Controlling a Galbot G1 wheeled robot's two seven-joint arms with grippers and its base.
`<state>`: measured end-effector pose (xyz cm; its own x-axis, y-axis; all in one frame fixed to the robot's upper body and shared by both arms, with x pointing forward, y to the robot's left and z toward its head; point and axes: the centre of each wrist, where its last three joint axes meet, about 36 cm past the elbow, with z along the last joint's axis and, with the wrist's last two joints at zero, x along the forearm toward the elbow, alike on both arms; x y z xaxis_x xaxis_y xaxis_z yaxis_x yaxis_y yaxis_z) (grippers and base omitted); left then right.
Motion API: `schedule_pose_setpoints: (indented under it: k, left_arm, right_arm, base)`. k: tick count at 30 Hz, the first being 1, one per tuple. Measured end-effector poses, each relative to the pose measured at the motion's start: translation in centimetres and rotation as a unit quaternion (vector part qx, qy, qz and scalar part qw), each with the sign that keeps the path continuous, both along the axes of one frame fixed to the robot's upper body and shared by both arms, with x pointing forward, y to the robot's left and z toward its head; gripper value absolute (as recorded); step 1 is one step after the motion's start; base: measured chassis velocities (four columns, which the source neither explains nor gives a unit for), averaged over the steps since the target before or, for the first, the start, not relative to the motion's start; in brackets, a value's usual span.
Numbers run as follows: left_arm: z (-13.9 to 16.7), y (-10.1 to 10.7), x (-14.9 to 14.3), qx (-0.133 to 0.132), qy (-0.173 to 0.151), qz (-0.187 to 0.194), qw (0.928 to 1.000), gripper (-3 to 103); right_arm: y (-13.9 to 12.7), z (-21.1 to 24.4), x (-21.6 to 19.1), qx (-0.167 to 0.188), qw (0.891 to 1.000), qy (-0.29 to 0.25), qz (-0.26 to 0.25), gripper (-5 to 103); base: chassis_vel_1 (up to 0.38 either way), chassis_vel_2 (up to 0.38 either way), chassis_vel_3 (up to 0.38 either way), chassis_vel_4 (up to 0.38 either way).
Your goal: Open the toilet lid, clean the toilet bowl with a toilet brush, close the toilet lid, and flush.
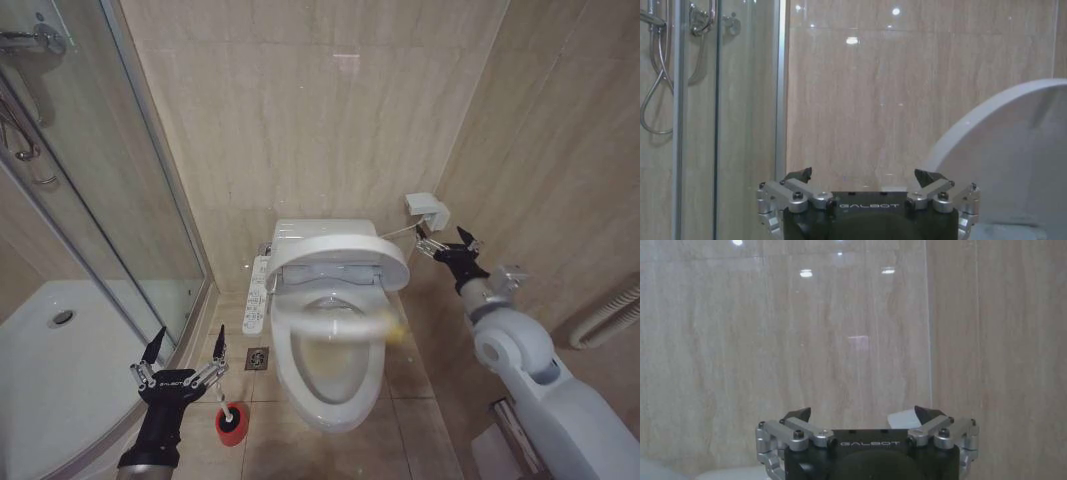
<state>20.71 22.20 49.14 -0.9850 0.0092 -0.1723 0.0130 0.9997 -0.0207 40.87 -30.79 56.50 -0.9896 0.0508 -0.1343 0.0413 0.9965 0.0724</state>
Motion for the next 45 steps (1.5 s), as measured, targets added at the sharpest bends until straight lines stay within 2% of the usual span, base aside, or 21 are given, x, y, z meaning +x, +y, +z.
schedule_pose_setpoints:
  k: [6,10,15,26,28,31,36,40,45]
  left_arm:
    - [0.0,0.0,0.0,0.0,0.0,0.0,1.0,100]
    - [0.0,0.0,0.0,0.0,0.0,0.0,1.0,100]
    - [0.0,0.0,0.0,0.0,0.0,0.0,1.0,100]
    - [0.0,0.0,0.0,0.0,0.0,0.0,1.0,100]
    - [0.0,0.0,0.0,0.0,0.0,0.0,1.0,100]
    - [0.0,0.0,0.0,0.0,0.0,0.0,1.0,100]
    - [0.0,0.0,0.0,0.0,0.0,0.0,1.0,100]
    - [0.0,0.0,0.0,0.0,0.0,0.0,1.0,100]
    - [0.0,0.0,0.0,0.0,0.0,0.0,1.0,100]
  right_arm:
    - [0.5,-0.1,-3.2,0.008,1.0,0.005,-0.007,100]
    - [1.1,-1.8,-7.3,0.021,0.999,0.036,-0.01,100]
    - [2.0,-3.3,-10.3,0.014,0.999,0.048,0.005,100]
    - [4.4,-4.7,-15.3,0.024,0.996,0.084,-0.01,100]
    - [5.0,-4.8,-16.5,0.036,0.995,0.088,-0.019,100]
    - [5.3,-5.0,-17.4,0.04,0.995,0.094,-0.022,100]
    - [5.3,-6.3,-18.4,0.005,0.996,0.09,-0.003,100]
    - [4.9,-6.4,-18.5,-0.003,0.996,0.088,0.004,100]
    - [4.2,-6.7,-18.5,-0.001,0.996,0.083,-0.018,100]
  base:
    - [0.0,0.0,0.0,0.0]
    - [0.0,0.0,0.0,0.0]
    - [0.0,0.0,0.0,0.0]
    - [0.0,0.0,0.0,0.0]
    - [0.0,0.0,0.0,0.0]
    - [0.0,0.0,0.0,0.0]
    - [0.0,0.0,0.0,0.0]
    - [0.0,0.0,0.0,0.0]
    - [0.0,0.0,0.0,0.0]
